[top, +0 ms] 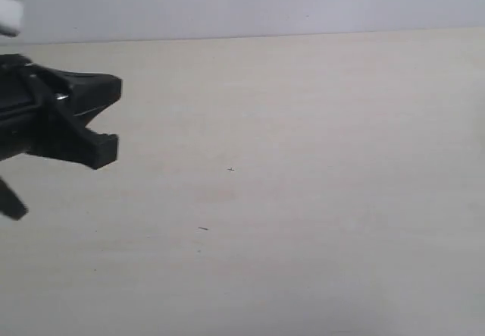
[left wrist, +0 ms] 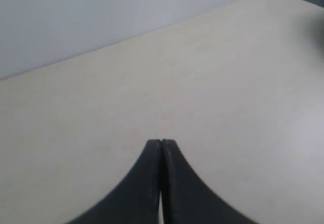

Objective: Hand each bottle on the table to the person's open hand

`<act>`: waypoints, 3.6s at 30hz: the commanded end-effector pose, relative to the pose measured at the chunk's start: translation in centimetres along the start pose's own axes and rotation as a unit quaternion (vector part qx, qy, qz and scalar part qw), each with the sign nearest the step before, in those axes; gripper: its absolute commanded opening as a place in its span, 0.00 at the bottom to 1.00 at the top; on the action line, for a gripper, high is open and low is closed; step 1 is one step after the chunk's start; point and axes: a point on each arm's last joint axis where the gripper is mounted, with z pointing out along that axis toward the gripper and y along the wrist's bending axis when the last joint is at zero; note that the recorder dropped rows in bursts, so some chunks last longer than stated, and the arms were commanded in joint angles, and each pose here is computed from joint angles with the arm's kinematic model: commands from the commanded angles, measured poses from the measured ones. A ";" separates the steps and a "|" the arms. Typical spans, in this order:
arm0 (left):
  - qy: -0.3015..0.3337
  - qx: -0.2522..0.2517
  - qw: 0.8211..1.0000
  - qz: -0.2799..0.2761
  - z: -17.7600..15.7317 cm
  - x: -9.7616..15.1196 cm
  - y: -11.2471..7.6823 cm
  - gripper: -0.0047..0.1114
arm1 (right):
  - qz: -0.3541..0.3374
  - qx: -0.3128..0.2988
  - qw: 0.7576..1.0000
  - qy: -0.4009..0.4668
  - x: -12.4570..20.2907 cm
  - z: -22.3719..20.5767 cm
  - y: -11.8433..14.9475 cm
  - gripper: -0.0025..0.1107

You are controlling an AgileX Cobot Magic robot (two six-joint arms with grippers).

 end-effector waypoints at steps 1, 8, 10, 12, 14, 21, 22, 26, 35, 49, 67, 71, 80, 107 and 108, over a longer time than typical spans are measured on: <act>-0.016 -0.024 0.999 -0.020 -2.6 1.8 1.1 0.04 | 0.000 0.001 1.000 -0.004 0.1 0.0 0.0 0.02; -0.023 -0.022 0.999 -0.021 -4.1 3.0 1.1 0.04 | 0.000 0.001 1.000 -0.004 0.1 0.0 0.0 0.02; -0.026 -0.022 0.999 -0.021 -4.2 3.0 1.1 0.04 | 0.000 0.001 1.000 -0.004 0.1 0.0 0.0 0.02; -0.026 -0.022 0.999 -0.021 -4.1 3.0 1.1 0.04 | 0.000 0.001 1.000 -0.004 0.1 0.0 0.0 0.02; -0.026 -0.022 0.999 -0.021 -4.1 3.0 1.1 0.04 | 0.000 0.001 1.000 -0.004 0.1 0.0 0.0 0.02; -0.026 -0.022 0.999 -0.021 -4.1 3.0 1.1 0.04 | 0.000 0.001 1.000 -0.004 0.1 0.0 0.0 0.02; -0.026 -0.022 0.999 -0.021 -4.1 3.0 1.1 0.04 | 0.000 0.001 1.000 -0.004 0.1 0.0 0.0 0.02; -0.026 -0.022 0.999 -0.020 -4.2 3.0 1.1 0.04 | 0.000 0.001 1.000 -0.004 0.1 0.0 0.0 0.02; -0.034 -0.023 0.999 -0.021 -4.4 2.8 1.2 0.04 | 0.000 0.001 1.000 -0.004 0.1 0.0 0.0 0.02; -0.198 -0.195 0.959 -0.057 -11.2 0.5 5.3 0.04 | 0.000 0.001 1.000 -0.004 0.1 0.0 0.0 0.02; -0.291 -0.228 0.929 0.002 -18.2 1.9 2.4 0.04 | 0.000 0.001 1.000 -0.004 0.1 0.0 0.0 0.02; -0.225 -0.204 0.953 0.003 -17.4 2.9 2.0 0.04 | 0.000 0.001 1.000 -0.004 0.1 0.0 0.0 0.02; -0.165 -0.200 0.966 0.002 -15.7 5.4 2.4 0.04 | 0.000 0.001 1.000 -0.004 0.1 0.0 0.0 0.02; -0.067 -0.247 0.957 -0.140 -12.6 12.4 4.1 0.04 | 0.000 0.001 1.000 -0.004 0.1 0.0 0.0 0.02; -0.067 -0.247 0.957 -0.140 -12.6 12.4 4.1 0.04 | 0.000 0.001 1.000 -0.004 0.1 0.0 0.0 0.02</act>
